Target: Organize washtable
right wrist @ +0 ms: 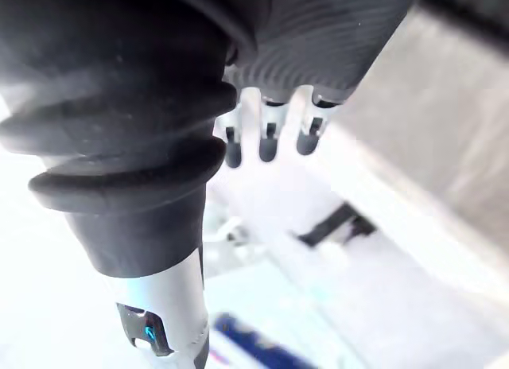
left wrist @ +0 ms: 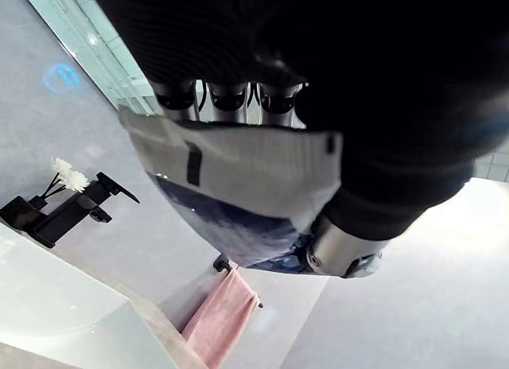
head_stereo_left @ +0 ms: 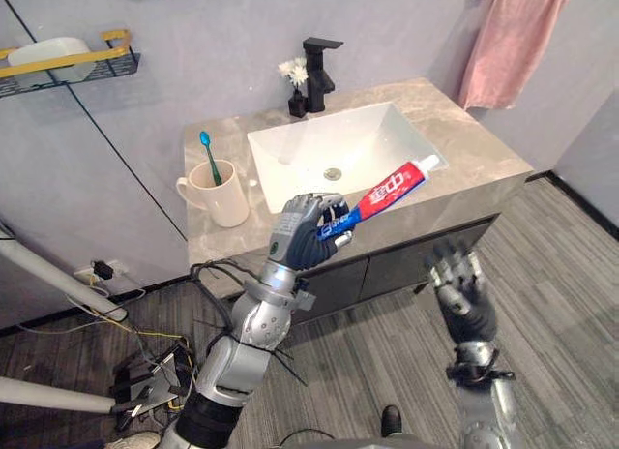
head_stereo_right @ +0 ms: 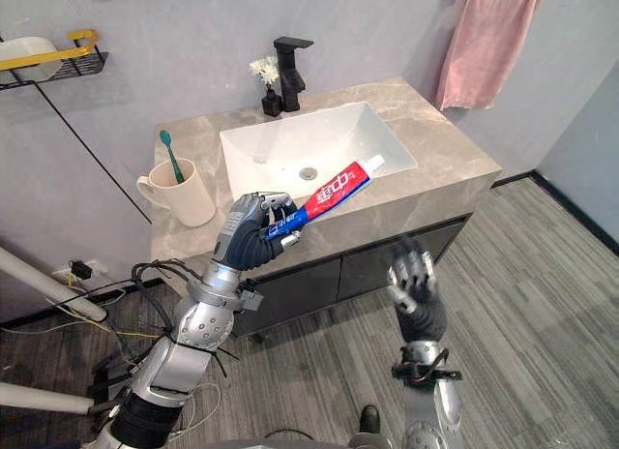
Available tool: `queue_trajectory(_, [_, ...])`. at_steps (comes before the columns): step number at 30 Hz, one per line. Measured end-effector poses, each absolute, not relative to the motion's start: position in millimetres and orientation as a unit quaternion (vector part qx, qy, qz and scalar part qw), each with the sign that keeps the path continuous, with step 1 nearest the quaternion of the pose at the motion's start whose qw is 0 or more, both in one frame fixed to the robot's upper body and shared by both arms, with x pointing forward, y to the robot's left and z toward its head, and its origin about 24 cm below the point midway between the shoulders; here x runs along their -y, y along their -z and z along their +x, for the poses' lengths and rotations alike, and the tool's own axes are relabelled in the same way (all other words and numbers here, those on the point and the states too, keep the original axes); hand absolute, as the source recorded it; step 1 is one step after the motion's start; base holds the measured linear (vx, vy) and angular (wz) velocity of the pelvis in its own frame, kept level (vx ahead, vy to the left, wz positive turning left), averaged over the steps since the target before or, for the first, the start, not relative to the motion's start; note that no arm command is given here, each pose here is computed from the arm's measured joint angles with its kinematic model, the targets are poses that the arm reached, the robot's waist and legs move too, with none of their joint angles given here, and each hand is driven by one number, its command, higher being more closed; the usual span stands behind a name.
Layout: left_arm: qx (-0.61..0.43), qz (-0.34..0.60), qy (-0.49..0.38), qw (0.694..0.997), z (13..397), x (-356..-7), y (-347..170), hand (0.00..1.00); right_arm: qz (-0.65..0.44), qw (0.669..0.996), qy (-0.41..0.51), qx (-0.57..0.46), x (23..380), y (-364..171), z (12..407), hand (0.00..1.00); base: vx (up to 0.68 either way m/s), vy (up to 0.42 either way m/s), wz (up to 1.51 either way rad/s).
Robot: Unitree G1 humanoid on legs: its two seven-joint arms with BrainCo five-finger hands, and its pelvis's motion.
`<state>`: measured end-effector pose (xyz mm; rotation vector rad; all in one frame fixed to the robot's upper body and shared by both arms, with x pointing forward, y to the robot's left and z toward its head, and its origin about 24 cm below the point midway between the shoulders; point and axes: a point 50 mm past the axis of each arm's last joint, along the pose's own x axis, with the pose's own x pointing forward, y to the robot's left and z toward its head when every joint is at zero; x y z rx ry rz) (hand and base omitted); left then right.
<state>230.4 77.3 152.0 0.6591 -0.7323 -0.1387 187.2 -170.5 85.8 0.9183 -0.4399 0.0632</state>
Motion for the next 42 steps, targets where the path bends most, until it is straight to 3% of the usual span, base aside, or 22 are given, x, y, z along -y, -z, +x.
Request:
queue_trajectory(5, [0.367, 0.294, 0.080, 0.879, 224.1, -69.1, -156.6, 1.00, 0.522, 0.828, -0.017, 0.206, 162.6, -89.6, 196.8, 0.00, -0.01, -0.001, 0.02])
queue_trajectory(14, [0.362, 0.262, 0.118, 0.887, 213.2, -56.4, -147.4, 1.00, 0.585, 0.781, -0.068, 0.207, 138.7, -104.6, 210.4, 0.00, -0.03, -0.007, 0.04])
queue_trajectory(23, [0.327, 0.268, 0.162, 0.892, 212.8, -42.9, -125.8, 1.00, 0.610, 0.757, -0.140, 0.187, 114.5, -118.5, 217.6, 0.00, -0.01, -0.004, 0.05])
queue_trajectory(32, [0.316, 0.276, 0.178, 0.890, 213.4, -40.2, -115.6, 1.00, 0.625, 0.748, -0.146, 0.169, 109.5, -117.4, 217.7, 0.00, -0.02, -0.006, 0.06])
queue_trajectory(33, [0.316, 0.277, 0.179, 0.890, 213.4, -40.3, -114.9, 1.00, 0.624, 0.749, -0.147, 0.167, 109.7, -117.0, 217.6, 1.00, 0.00, 0.000, 0.00])
queue_trajectory(42, [0.303, 0.290, 0.191, 0.887, 215.0, -41.9, -104.4, 1.00, 0.613, 0.759, -0.158, 0.153, 109.5, -114.7, 216.4, 1.00, -0.01, -0.002, 0.01])
